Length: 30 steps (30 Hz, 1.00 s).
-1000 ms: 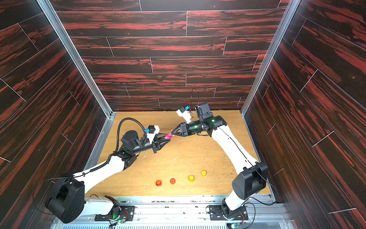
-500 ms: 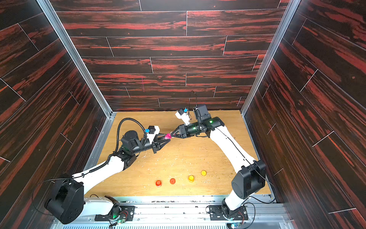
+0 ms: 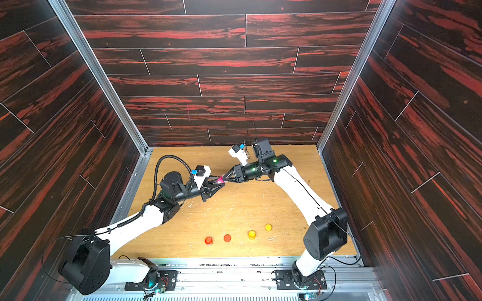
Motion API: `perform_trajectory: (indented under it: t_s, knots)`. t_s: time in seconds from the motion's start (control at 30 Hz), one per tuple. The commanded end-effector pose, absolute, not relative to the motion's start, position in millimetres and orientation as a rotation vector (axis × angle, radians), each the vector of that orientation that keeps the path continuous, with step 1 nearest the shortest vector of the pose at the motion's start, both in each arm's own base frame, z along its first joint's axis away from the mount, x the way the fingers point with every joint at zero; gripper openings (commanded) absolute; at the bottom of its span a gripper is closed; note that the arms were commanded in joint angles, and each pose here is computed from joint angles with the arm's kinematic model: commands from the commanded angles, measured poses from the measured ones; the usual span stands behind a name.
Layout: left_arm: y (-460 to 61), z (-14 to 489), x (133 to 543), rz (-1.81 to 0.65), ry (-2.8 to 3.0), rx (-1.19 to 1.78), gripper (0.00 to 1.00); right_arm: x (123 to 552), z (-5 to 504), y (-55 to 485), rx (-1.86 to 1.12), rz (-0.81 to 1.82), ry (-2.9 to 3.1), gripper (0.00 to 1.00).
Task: Close the paint jar lid
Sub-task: Close the lid on the paint jar.
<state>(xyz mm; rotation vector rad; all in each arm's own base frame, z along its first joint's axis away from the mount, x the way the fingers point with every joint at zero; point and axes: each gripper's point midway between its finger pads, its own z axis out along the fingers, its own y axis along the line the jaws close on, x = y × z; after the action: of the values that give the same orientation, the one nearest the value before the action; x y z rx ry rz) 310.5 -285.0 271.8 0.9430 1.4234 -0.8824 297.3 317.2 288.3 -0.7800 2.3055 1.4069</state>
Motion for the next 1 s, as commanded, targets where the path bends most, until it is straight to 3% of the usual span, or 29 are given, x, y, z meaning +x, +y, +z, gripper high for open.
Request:
perform_trajectory:
  t_s: [0.0,0.97]
  knots:
    - [-286,300,305,-0.862,1.334,0.963,0.19,297,273,322,-0.782,1.423,2.343,0.29]
    - [-304,293,286,-0.853,1.347,1.118,0.15,282,265,343,-1.042,1.335,2.379,0.29]
